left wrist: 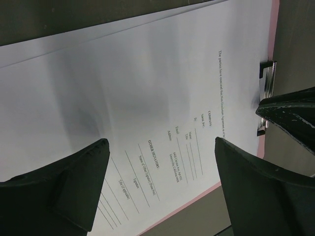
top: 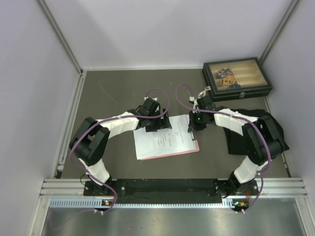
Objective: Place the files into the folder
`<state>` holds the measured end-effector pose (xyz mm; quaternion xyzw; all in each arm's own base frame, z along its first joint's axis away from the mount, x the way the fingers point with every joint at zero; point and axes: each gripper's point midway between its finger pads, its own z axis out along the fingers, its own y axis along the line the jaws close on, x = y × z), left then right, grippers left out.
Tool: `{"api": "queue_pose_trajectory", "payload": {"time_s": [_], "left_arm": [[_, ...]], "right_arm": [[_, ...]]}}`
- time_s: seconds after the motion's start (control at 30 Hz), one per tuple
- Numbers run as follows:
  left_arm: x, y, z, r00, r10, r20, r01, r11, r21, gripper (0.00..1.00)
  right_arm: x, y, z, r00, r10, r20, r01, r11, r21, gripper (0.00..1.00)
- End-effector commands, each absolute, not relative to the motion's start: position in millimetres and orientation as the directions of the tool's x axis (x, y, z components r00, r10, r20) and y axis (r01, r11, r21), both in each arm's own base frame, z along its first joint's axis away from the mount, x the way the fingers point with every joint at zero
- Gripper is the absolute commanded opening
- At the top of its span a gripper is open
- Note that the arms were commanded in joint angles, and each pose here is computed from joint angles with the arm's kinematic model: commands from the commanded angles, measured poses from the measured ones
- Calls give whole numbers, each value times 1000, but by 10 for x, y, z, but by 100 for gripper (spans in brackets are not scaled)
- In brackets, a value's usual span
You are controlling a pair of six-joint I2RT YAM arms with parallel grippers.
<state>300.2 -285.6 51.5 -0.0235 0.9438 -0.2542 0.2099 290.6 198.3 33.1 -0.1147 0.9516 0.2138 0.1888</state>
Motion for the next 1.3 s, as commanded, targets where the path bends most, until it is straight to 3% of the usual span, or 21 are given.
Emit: {"api": "queue_pose_trajectory", "payload": {"time_s": [0.0, 0.33, 0.63, 0.83, 0.9, 0.97, 1.07, 1.27], "left_arm": [[3111, -2907, 821, -878, -156, -451, 107, 857, -505, 92], [3112, -2911, 801, -884, -145, -445, 109, 861, -497, 93], [3103, -2844, 728, -884, -152, -443, 86, 877, -472, 93], [3078, -2799, 663, -885, -153, -440, 75, 885, -459, 93], [3077, -2773, 668, -881, -159, -446, 70, 888, -454, 93], [3078, -2750, 677, -877, -162, -452, 66, 892, -447, 94], [3066, -2681, 647, -879, -157, -450, 53, 907, -418, 94], [3005, -2588, 693, -872, -149, -466, 56, 916, -398, 94]], "right_arm": [[2968, 2074, 505, -886, -127, -446, -315, 870, 379, 14], [2964, 2112, 447, -891, -148, -430, -327, 866, 378, 27], [2950, 2202, 417, -875, -190, -446, -347, 888, 302, 27], [2992, 2168, 496, -861, -205, -466, -343, 910, 234, 21], [3018, 2191, 539, -857, -199, -476, -345, 907, 241, 25], [3099, 2231, 620, -849, -190, -493, -345, 906, 244, 41], [3262, 2304, 703, -836, -187, -516, -350, 905, 239, 53], [3541, 2472, 664, -832, -198, -518, -375, 889, 263, 51]]}}
